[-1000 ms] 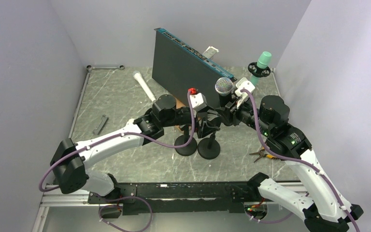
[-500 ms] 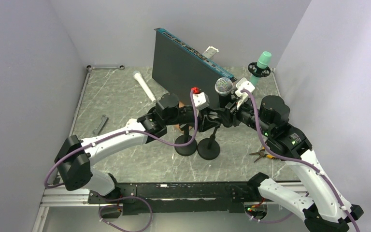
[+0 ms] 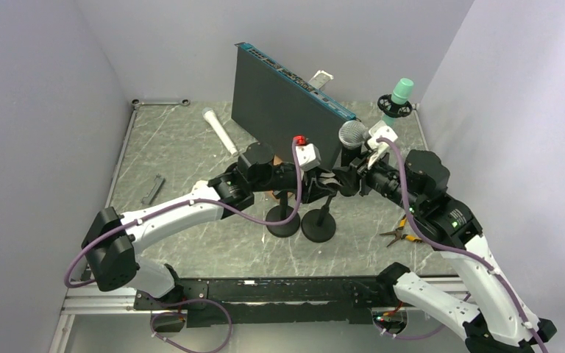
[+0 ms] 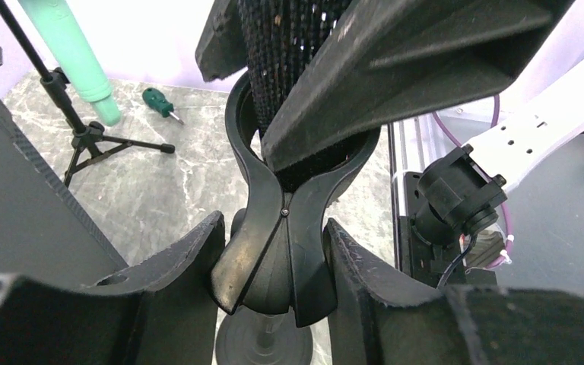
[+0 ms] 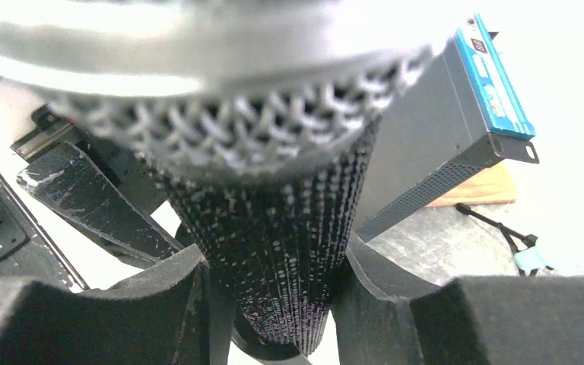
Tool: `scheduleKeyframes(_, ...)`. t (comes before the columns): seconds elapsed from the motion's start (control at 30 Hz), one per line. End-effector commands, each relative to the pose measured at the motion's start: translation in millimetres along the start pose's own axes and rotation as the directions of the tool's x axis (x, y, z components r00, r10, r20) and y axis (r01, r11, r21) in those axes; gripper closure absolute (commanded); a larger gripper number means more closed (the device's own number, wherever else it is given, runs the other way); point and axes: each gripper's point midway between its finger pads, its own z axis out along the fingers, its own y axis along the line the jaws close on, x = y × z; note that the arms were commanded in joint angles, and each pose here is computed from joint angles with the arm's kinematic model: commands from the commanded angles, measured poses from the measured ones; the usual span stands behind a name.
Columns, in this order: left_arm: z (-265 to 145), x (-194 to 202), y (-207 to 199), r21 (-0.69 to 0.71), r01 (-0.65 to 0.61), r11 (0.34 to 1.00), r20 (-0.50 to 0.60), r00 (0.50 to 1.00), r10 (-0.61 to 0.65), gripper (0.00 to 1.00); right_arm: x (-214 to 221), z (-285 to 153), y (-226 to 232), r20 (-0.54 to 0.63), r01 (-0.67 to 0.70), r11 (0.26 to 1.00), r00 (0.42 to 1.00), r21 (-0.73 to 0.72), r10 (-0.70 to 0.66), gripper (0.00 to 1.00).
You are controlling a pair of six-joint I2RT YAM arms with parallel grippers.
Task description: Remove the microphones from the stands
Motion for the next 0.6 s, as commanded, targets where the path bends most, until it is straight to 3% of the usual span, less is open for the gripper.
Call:
scheduleKeyframes(0.0,0,2,5,-0.029,0.002,1.0,-0.029,1.0,-0.003,1.0,-74,-36,-1,0.273,-0.048,0.998,0.961,0.032,0.038,0.99)
scheduleKeyframes(0.13,0,3,6,-0.028,0.005,1.0,-0.041,0.999,-0.006,1.0,-101,-54,-10,0.365,-0.06,0.995,0.931,0.082,0.026,1.0)
scheduleKeyframes(0.33,1,3,6,-0.032,0.012,0.999,-0.045,0.999,-0.014,1.0,-109,-54,-10,0.368,-0.028,0.996,0.93,0.083,-0.005,1.0)
scheduleKeyframes(0.43,2,5,5,-0.022,0.022,1.0,-0.055,0.998,-0.023,1.0,-103,-43,18,0.393,0.125,0.991,0.915,-0.053,-0.094,1.0)
scheduleKeyframes(0.57,6,9,1,0.019,0.027,0.999,-0.08,0.996,-0.026,1.0,-89,-30,61,0.395,0.283,0.915,0.905,-0.287,-0.157,1.0)
